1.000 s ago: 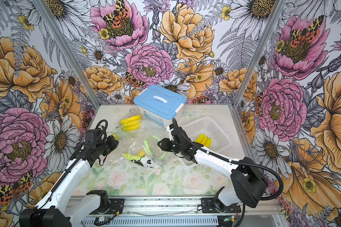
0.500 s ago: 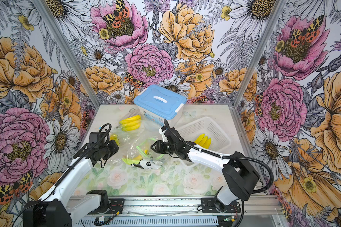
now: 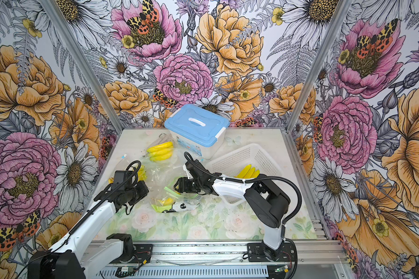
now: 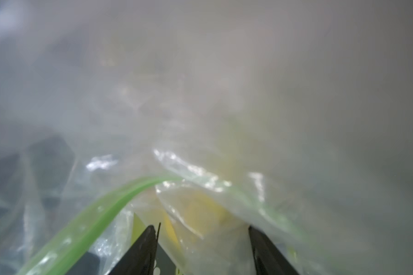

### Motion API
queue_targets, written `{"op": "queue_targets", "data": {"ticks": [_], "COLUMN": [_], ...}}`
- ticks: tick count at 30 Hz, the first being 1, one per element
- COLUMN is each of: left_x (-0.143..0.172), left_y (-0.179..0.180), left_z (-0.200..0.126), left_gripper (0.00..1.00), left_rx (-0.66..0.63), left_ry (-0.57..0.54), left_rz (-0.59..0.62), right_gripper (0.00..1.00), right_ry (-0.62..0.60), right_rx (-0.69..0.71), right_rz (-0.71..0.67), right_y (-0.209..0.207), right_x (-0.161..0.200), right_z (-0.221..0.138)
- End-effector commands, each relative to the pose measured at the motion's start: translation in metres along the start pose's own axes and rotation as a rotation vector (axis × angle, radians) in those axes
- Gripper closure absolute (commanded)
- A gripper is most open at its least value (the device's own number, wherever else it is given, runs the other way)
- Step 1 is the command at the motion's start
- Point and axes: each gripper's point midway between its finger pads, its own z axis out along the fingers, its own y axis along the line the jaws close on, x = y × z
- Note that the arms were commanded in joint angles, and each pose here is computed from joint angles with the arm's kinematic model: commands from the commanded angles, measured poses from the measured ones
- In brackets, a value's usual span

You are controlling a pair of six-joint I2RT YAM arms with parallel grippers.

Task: Open the zip-top bag and take out the banana
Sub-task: Adjust the zipper food storage bag at the center of the board.

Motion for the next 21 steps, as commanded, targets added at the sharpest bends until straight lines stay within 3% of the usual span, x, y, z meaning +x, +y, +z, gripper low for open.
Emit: {"op": "queue_targets", "data": {"ticks": [1,7,12,17,21], "left_x": [0.004,0.008,0.010,0.009,0.011], "left_y": [-0.008,-0.008,-0.006,-0.006,-0.006], "left_z": [0.002,0.006,0.005,0.002,0.001], "left_gripper": [1.00,1.00,1.00,1.00,1.00], "left_rx": [0.049,0.065,0.067,0.077,0.086], "left_ry": [0.004,0.011,0.003,-0.006,-0.013], "left_rz": [-0.007,-0.021,-0.031,-0.060,-0.082], "right_gripper": [0.36,0.38,0.41,0.51,0.57], "right_ry": [0.007,0.060,0.070,0.070,0.095], "right_rx": [0.008,0.026,0.047,0.052,0.056], "right_rz": [-0.001,-0.002,0.008,-0.005,-0.014], "right_y": [0.006,0.005,-0.004,-0.009,-0.012], "right_x": [-0.001,0.019,0.038,0.052,0.061], "right_z": [0.010,0.021,0.008,-0.012,-0.007]}}
